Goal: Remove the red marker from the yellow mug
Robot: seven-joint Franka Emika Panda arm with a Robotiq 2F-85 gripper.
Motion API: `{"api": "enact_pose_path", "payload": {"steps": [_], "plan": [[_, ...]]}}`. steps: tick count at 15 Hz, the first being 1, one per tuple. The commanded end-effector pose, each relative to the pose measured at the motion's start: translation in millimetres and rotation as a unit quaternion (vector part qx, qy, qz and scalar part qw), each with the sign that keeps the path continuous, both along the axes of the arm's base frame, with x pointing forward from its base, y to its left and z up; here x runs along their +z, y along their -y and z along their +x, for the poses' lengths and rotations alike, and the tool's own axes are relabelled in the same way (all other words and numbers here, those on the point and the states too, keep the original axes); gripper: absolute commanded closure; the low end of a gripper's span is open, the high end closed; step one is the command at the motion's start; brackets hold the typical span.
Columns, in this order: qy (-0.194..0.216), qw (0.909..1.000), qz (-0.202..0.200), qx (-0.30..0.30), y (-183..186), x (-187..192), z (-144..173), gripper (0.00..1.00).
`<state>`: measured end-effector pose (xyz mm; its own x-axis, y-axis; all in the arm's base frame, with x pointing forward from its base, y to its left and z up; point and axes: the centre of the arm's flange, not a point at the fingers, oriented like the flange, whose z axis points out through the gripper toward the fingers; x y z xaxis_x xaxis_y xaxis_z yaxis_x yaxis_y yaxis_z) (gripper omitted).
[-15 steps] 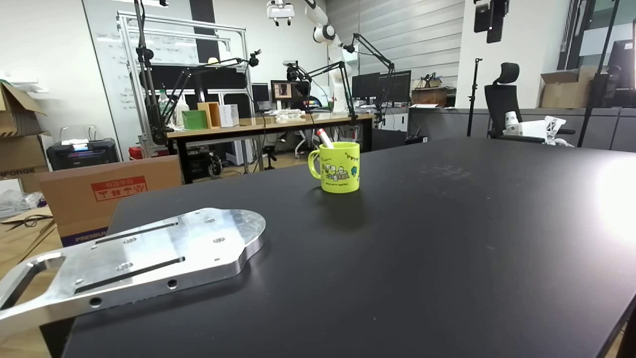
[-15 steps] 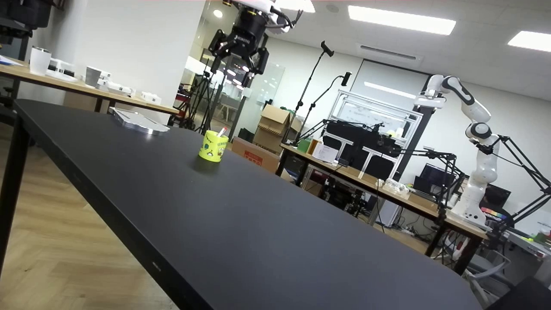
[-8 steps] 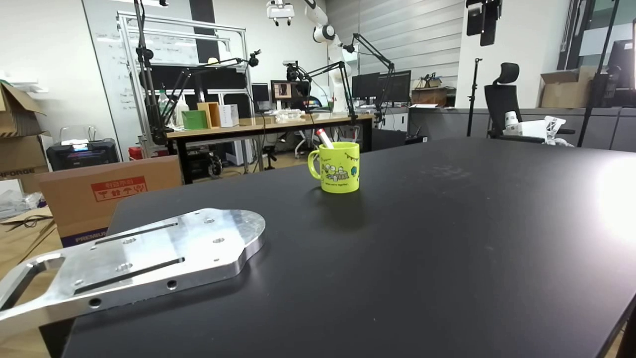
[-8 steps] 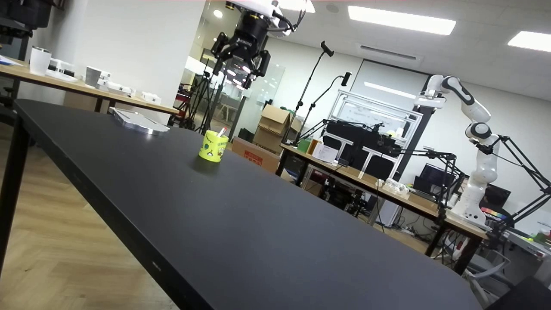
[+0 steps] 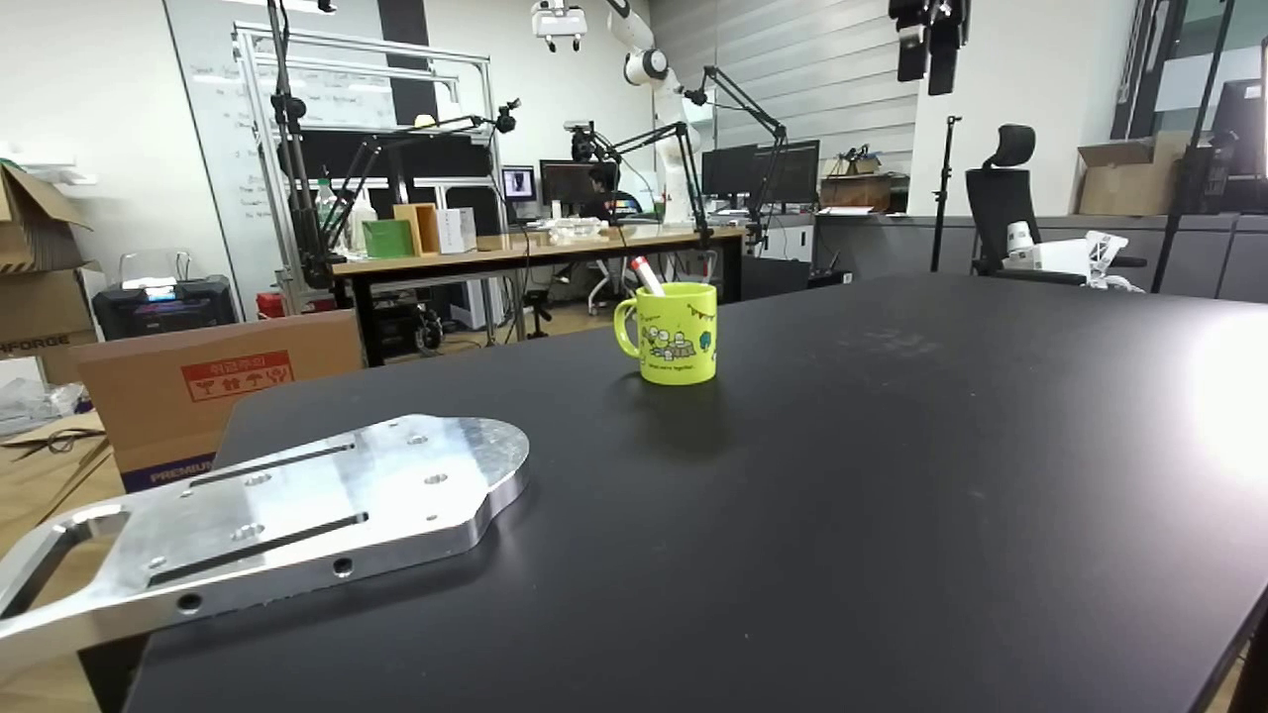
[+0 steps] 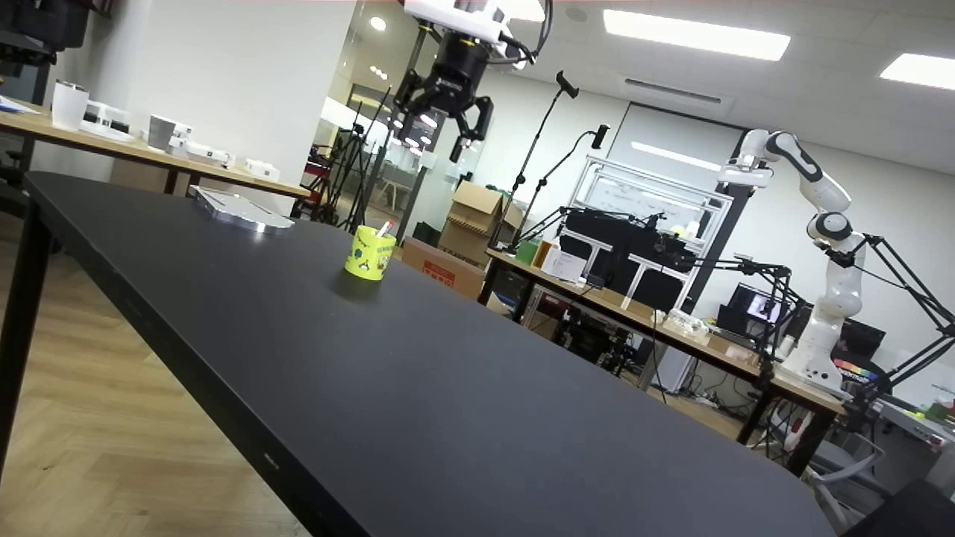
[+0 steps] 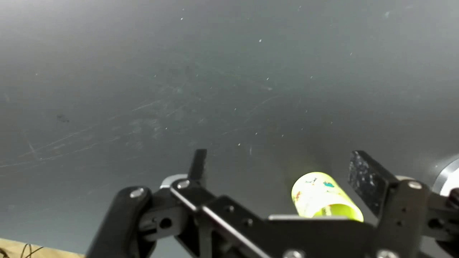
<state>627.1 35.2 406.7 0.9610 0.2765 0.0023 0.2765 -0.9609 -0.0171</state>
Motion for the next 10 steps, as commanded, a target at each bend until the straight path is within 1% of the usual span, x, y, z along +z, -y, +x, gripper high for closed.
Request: {"api": "enact_pose_path", "payload": {"steps": [1, 3, 5, 10], "plan": [[0.009, 0.9998, -0.011, -0.01, 12.0, 3.6, 88.4, 0.0], [0.007, 0.9999, -0.011, -0.004, 6.4, -6.1, 114.9, 0.0], [0.001, 0.9999, -0.009, 0.011, -11.1, -20.6, 134.3, 0.0], [-0.028, 0.9969, 0.008, 0.073, -81.4, -60.2, 166.4, 0.0]]}}
